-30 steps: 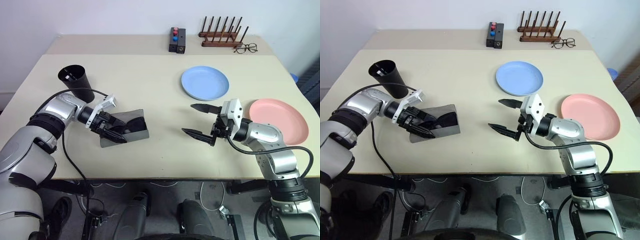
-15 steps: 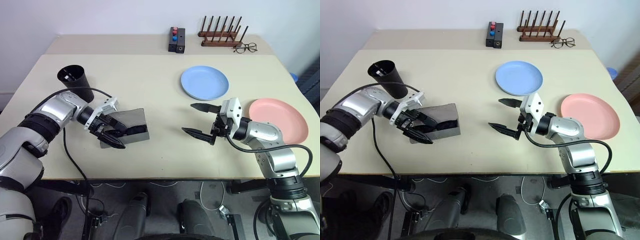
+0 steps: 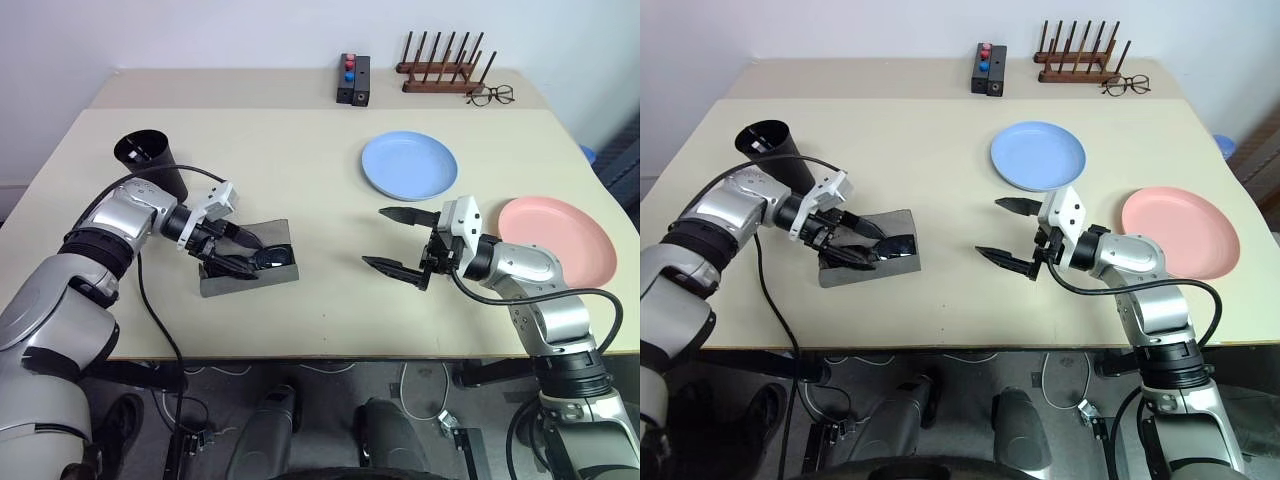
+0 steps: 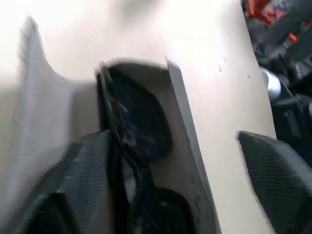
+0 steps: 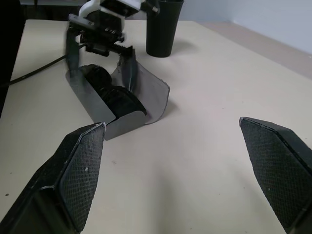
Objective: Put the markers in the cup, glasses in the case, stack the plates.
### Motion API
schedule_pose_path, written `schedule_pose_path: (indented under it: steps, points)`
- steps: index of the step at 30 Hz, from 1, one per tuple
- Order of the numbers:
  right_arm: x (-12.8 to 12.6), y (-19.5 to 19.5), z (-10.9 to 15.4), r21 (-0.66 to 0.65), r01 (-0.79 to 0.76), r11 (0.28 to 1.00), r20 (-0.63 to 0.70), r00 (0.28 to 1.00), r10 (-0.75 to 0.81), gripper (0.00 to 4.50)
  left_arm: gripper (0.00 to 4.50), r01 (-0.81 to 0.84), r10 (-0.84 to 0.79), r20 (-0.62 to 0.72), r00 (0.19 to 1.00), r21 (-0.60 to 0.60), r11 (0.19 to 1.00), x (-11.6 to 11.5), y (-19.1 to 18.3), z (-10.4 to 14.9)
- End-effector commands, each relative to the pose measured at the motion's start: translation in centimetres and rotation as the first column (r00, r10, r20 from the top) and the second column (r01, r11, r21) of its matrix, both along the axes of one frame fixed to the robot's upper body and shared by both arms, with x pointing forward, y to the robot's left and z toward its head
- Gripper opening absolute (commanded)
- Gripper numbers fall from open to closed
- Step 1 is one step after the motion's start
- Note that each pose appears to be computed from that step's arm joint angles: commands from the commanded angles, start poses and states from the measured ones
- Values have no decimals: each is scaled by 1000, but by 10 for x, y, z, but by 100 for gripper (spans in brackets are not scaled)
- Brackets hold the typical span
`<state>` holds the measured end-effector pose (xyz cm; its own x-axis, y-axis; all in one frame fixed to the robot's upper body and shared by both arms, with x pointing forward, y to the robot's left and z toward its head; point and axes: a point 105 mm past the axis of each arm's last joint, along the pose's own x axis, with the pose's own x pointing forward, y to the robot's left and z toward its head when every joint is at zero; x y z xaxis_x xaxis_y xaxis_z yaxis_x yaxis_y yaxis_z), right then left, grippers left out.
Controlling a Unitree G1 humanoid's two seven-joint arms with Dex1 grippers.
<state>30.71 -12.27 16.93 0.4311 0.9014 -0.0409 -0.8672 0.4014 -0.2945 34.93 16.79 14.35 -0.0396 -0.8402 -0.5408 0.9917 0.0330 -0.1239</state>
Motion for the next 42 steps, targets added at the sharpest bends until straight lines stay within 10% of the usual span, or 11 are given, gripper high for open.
schedule_pose_path:
  steps: [1,3,11,15,24,42]
  points:
    - [-1,2,11,8,-17,1000,49,999,17,450,222,-13,14,15,1000,-35,999,2,1,19]
    - [-1,2,11,8,-19,1000,44,999,19,450,124,-6,7,24,1000,-40,999,0,1,22]
    - [-1,3,11,9,-21,1000,44,999,21,450,124,-25,28,53,998,-51,998,4,3,34]
    - [0,3,11,6,-20,1000,49,999,20,450,2,-61,66,38,997,-122,991,9,1,47]
    - [1,4,11,7,-22,1000,50,999,21,450,2,-147,190,158,969,-248,958,32,1,86]
    - [2,6,12,5,-27,1000,56,998,26,450,2,-257,258,165,952,-27,966,36,26,28]
